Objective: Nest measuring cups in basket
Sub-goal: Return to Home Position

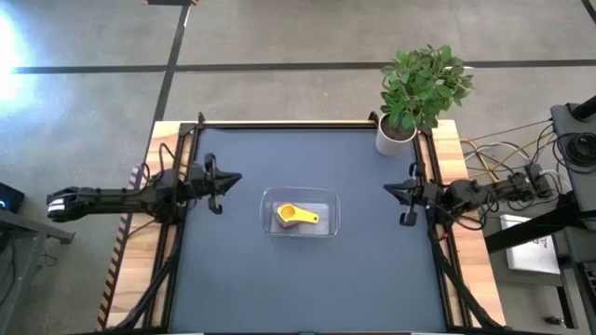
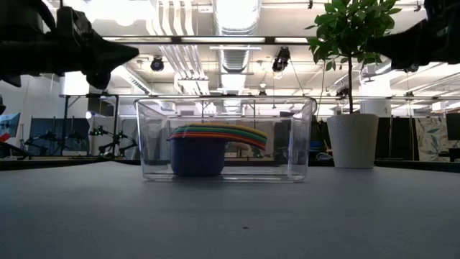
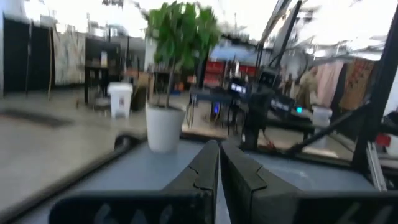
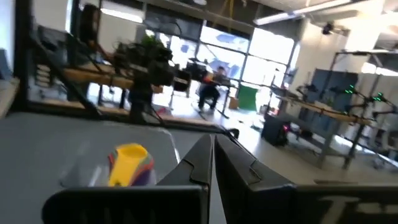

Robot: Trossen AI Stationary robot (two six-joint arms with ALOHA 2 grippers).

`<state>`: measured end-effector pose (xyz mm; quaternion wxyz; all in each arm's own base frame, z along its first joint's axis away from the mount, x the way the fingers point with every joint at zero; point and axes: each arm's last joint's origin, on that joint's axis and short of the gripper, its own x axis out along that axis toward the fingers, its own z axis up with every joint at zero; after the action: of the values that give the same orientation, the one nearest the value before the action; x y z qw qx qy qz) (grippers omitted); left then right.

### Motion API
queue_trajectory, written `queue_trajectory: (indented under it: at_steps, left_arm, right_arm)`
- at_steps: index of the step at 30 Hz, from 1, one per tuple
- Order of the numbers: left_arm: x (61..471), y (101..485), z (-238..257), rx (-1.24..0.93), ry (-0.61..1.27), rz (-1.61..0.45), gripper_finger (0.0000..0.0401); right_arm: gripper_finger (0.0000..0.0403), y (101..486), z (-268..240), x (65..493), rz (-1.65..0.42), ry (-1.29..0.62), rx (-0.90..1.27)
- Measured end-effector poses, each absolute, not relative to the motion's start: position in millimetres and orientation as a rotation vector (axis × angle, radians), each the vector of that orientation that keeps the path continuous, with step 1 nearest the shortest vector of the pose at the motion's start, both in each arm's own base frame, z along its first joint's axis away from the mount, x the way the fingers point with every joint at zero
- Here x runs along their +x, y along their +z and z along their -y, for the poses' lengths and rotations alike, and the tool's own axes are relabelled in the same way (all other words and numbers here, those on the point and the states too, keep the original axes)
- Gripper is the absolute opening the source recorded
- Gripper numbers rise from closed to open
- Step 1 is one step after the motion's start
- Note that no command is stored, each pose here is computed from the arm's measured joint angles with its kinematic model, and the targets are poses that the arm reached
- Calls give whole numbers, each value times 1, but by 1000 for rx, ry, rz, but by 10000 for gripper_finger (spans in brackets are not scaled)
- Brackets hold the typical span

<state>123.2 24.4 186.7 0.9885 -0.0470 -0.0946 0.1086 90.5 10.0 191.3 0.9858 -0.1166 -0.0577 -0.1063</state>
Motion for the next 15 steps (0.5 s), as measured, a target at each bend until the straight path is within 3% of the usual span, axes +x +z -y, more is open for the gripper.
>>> queue_trajectory:
  at_steps: [5,12,15]
  left_arm:
    - [121,193,-24,-148,224,65,0]
    - [102,202,-20,-154,222,62,0]
    - [94,192,-19,-151,219,87,0]
  right_arm:
    - [8,180,-6,92,48,-355,-209]
    - [8,175,-13,94,55,-99,-156]
    - [8,173,-14,95,53,-73,-146]
